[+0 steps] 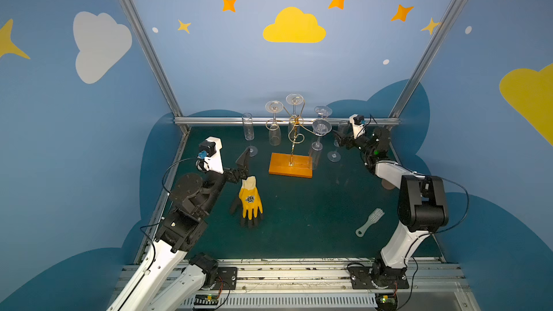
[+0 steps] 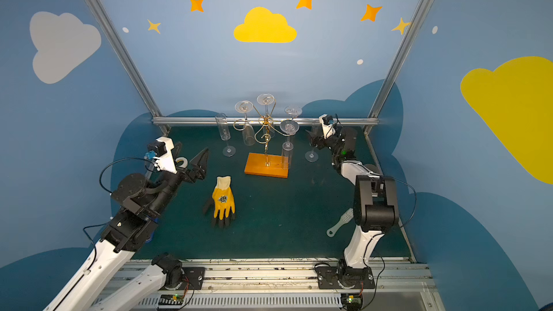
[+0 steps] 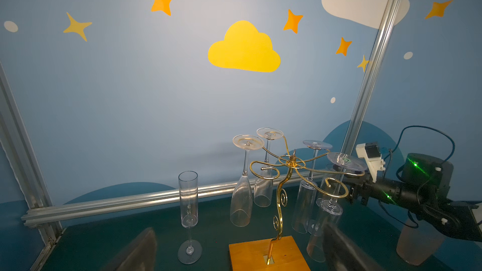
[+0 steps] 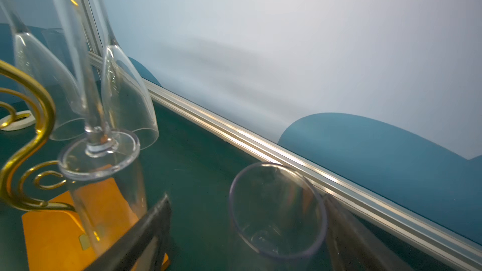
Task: Take the wine glass off the wine glass rack
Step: Place the wine glass at the top-right of the table, then pick up the wine glass from the wine glass rack.
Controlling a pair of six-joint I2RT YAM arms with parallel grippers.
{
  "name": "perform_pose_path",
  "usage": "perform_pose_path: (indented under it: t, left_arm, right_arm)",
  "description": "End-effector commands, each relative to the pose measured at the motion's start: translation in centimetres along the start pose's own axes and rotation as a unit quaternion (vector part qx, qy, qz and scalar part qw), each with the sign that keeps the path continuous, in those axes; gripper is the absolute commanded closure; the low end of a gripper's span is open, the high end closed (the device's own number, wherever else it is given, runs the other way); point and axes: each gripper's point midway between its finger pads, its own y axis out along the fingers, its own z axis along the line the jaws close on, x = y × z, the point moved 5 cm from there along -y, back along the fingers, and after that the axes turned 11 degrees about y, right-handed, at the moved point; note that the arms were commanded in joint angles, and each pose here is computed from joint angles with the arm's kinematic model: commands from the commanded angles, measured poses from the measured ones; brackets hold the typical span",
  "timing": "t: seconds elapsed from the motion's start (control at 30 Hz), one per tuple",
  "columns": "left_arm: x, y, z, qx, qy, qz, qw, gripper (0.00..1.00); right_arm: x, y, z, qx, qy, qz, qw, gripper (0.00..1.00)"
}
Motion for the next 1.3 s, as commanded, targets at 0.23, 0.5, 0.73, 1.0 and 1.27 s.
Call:
perform_pose_path:
  t: [0.23,0.5,0.73,1.0,1.27]
  left_arm:
    - [-0.4,-1.9,-0.5,-0.033,0.003,-0.005,0.999,0.02]
    - [-1.1,-2.0,-1.2,-0.060,0.009,-0.001,0.998,0.02]
    - [-1.2,-1.7,-1.6,-0.075,0.011,-0.003,0.997,0.02]
    - [-0.7,-2.0,-1.5,-0.076,-0.003,-0.003,0.997,0.02]
    - [-1.3,-3.1,-1.1,-0.064,-0.023,-0.002,0.998,0.02]
  right_arm:
    - [5.2,-4.6,2.6,-0.098,0.026,0.037,0.994,0.11]
    - [7.6,-9.4,4.8,-0.180,0.122,0.050,0.975,0.10]
    - [7.5,-13.3,7.4,-0.169,0.247,0.055,0.952,0.10]
    - [9.8,-14.6,10.6,-0.092,0.338,0.092,0.932,0.10]
    - [11.5,-12.8,12.2,0.002,0.439,0.102,0.893,0.13]
